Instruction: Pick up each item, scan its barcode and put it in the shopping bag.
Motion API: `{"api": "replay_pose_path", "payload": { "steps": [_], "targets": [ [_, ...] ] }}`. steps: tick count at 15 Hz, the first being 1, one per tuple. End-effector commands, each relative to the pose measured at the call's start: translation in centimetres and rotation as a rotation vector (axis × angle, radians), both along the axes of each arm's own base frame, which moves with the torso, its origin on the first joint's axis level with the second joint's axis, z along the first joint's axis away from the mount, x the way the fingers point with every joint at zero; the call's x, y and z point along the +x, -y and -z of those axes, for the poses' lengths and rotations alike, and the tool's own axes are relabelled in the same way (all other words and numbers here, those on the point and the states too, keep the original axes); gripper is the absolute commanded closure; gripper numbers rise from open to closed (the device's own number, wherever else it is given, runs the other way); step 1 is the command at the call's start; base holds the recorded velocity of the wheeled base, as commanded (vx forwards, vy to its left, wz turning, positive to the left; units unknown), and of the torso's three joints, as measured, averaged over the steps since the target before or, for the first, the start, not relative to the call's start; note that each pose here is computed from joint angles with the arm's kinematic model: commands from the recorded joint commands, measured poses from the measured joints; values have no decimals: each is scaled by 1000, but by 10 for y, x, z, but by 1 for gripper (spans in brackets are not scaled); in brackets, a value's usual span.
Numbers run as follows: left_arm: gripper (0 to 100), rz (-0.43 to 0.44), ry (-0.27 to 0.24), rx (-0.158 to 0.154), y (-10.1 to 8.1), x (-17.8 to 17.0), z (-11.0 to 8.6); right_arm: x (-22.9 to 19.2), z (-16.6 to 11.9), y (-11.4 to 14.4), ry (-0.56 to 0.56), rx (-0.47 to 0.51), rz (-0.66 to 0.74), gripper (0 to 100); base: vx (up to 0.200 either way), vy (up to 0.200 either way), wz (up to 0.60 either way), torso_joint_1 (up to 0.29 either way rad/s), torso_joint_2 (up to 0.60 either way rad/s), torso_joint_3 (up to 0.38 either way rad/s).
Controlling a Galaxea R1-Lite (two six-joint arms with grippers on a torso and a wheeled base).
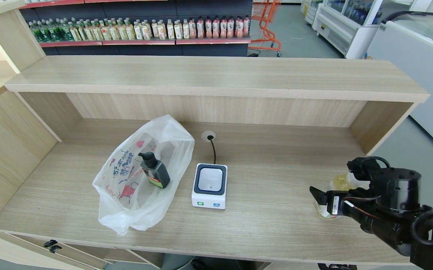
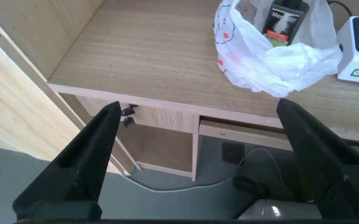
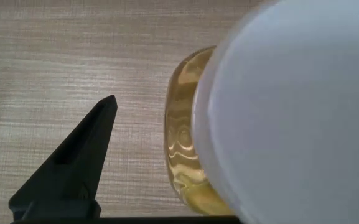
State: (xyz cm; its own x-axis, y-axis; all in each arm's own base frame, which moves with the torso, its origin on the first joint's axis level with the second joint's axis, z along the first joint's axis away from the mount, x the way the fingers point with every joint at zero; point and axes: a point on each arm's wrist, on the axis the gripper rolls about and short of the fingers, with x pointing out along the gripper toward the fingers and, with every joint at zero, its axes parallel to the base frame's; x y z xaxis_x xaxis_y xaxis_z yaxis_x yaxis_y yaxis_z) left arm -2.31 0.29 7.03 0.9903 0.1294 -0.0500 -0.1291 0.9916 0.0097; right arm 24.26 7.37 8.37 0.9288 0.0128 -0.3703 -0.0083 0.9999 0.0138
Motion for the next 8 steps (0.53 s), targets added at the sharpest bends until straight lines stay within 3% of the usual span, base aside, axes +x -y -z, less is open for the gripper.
{"api": "replay_pose_path", "payload": {
  "steps": [1,8],
  "targets": [
    [0,1,0,0,0,0,0,5,11,-2,-26,-17,-9,0,0,0,0,0,0,0],
    [0,1,0,0,0,0,0,16,9,-12,47,-48,-49,0,0,0,0,0,0,0]
  ]
}}
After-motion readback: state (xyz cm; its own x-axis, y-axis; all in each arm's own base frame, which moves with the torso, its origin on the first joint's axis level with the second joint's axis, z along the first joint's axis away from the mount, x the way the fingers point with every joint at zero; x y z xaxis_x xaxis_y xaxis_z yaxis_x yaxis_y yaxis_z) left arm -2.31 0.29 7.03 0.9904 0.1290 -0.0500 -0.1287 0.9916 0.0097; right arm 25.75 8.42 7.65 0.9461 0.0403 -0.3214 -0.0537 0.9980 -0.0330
